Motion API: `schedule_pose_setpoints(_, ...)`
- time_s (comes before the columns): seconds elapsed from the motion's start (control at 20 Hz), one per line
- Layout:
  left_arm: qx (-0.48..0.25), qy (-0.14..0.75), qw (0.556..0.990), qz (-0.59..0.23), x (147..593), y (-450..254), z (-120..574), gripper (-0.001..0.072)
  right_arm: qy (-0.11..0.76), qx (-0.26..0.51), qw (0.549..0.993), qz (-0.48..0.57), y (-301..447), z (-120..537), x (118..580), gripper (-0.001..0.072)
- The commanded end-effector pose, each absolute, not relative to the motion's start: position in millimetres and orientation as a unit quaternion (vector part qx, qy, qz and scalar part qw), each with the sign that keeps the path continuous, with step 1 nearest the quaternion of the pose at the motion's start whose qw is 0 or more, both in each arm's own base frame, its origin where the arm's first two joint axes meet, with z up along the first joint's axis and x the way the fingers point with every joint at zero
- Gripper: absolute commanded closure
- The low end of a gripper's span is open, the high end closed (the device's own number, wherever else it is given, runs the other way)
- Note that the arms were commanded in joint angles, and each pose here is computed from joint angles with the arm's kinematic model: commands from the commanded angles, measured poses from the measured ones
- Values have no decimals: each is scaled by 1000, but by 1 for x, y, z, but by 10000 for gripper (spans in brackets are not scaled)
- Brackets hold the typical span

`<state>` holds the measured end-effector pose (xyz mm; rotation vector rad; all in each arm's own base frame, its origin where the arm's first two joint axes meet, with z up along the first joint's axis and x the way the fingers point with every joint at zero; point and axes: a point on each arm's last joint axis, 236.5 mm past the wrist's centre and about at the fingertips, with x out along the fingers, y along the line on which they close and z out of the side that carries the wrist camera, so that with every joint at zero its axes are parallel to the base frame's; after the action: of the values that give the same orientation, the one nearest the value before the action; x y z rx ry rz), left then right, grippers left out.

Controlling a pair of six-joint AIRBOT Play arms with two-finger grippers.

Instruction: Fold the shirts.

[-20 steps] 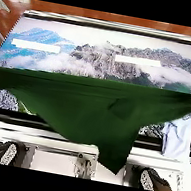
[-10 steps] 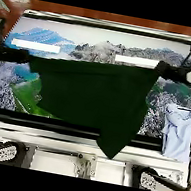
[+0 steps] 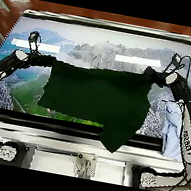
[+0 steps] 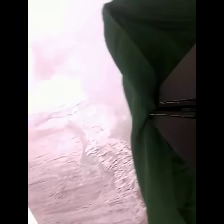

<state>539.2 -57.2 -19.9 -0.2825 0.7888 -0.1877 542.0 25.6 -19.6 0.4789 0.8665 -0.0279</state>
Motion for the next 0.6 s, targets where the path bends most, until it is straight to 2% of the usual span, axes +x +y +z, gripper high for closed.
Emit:
schedule_pose_setpoints(0.0, -133, 393, 905, -91, 541, -60, -36, 670, 474, 228, 851, -16, 24, -42, 519, 660)
schedule_pose_setpoints(0.15, -104, 457, 875, -123, 516, -56, -48, 671, 561, 243, 791, -21, 23, -59, 474, 661)
schedule_pose_setpoints(0.3, -89, 563, 812, -122, 469, -42, -76, 671, 646, 226, 729, -13, 32, -77, 426, 661)
schedule_pose_setpoints(0.45, -107, 623, 767, -108, 444, -42, -105, 670, 654, 238, 718, -30, 33, -89, 421, 660)
schedule_pose_setpoints(0.55, -113, 636, 756, -107, 438, -44, -114, 670, 648, 251, 718, -28, 37, -90, 425, 634)
